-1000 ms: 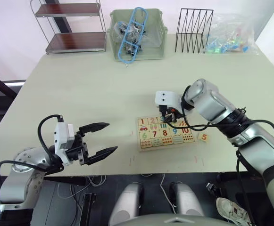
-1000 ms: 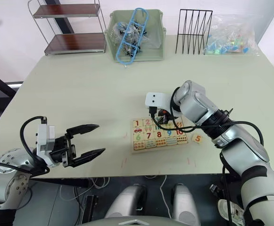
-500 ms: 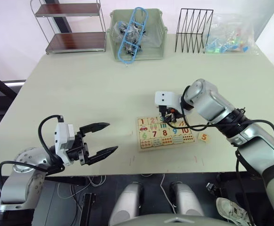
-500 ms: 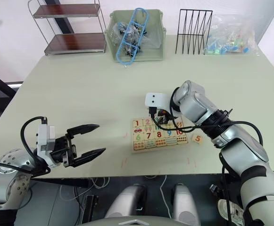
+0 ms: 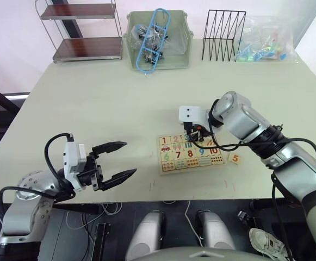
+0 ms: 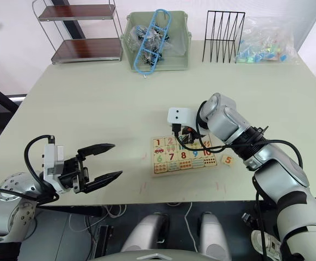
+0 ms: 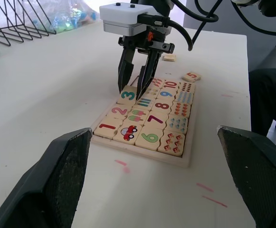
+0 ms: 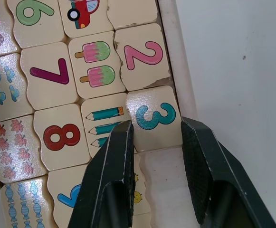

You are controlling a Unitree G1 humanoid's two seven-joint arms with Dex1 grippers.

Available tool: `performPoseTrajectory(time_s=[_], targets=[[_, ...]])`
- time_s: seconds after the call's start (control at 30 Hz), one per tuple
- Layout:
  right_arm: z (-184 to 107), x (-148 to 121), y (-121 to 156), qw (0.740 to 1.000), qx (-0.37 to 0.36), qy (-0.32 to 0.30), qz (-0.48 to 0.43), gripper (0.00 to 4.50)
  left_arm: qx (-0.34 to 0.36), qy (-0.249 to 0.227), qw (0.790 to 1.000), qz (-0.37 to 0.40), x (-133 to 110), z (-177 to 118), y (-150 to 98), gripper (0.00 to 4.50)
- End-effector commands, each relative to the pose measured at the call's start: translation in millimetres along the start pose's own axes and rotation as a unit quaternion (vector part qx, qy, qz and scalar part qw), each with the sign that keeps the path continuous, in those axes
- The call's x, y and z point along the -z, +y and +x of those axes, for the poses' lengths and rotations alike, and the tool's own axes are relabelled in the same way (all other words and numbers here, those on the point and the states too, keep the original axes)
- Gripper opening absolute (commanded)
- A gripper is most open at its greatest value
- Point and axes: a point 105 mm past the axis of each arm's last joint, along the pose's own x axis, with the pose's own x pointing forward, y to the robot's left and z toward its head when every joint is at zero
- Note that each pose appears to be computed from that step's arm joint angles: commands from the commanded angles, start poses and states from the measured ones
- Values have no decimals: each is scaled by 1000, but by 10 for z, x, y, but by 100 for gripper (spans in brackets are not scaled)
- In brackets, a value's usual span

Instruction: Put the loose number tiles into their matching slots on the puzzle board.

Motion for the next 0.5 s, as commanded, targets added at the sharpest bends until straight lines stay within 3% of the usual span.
performPoseTrajectory(time_s=[0.03,0.2,0.23,0.4,0.5], targets=[[-83,-72,-35,1000,7,-8,-15,87,2,-11,1000,18,-73,15,-7,450],[-92,-64,-31,1000,4,-7,-20,87,1,-12,1000,17,-67,14,-11,450],[-95,-64,-31,1000,4,-7,-21,188,1,-12,1000,17,-66,13,-11,450],[-106,-67,-41,1000,3,-9,-23,444,0,-13,1000,16,-57,8,-12,450],[-114,-68,-42,1000,3,-11,-24,444,0,-13,1000,16,-54,-1,-15,450]])
